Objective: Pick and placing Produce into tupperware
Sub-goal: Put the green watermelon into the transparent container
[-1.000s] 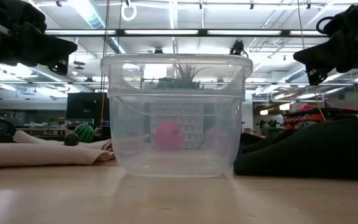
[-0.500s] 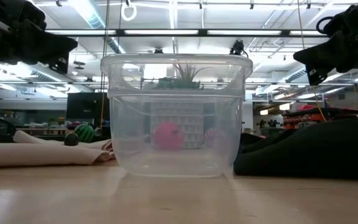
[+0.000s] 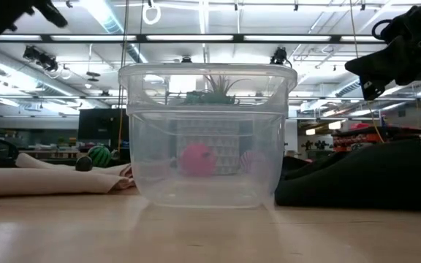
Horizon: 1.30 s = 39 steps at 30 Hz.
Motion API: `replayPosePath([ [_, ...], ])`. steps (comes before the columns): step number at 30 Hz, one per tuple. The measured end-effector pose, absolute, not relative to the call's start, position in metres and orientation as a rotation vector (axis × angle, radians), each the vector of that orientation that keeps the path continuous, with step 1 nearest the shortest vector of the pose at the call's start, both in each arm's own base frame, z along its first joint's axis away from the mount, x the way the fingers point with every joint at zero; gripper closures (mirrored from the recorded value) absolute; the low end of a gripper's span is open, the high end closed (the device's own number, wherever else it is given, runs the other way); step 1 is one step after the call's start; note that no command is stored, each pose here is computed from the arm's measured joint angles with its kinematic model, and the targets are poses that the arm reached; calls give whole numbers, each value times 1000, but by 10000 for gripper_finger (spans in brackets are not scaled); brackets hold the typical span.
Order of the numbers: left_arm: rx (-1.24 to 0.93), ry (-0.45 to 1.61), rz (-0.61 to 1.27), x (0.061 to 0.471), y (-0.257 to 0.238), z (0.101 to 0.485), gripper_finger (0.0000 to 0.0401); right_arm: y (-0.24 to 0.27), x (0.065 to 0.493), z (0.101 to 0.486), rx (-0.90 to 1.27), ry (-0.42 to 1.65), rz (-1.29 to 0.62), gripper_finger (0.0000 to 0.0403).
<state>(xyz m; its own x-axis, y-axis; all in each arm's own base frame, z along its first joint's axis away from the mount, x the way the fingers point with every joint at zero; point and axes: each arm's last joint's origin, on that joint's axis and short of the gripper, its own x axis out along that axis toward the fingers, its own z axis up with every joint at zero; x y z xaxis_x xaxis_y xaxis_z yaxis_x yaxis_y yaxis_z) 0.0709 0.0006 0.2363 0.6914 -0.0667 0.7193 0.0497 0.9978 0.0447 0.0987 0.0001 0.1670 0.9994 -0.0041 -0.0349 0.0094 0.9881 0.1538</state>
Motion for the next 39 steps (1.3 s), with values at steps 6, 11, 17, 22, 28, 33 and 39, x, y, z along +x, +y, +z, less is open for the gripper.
replayPosePath([
  [6, 31, -898, -60, 64, 0, 242, 382, 0, 99, 167, 155, 34, -7, 389],
  [11, 42, -920, -27, 63, 1, 243, 390, 0, 99, 167, 155, 34, -7, 389],
  [17, 30, -952, 3, 60, 2, 245, 386, 0, 99, 167, 155, 34, -7, 389],
  [22, 7, -997, 49, 57, 3, 248, 377, 0, 99, 167, 155, 34, -7, 389],
  [28, 4, -1061, 56, 51, 3, 251, 384, 0, 99, 167, 155, 34, -7, 389],
  [33, 3, -1068, 58, 51, 3, 251, 391, 0, 99, 168, 202, 25, -6, 389],
  [39, 0, -1067, 61, 51, 3, 251, 383, -1, 98, 179, 422, -99, -9, 389],
])
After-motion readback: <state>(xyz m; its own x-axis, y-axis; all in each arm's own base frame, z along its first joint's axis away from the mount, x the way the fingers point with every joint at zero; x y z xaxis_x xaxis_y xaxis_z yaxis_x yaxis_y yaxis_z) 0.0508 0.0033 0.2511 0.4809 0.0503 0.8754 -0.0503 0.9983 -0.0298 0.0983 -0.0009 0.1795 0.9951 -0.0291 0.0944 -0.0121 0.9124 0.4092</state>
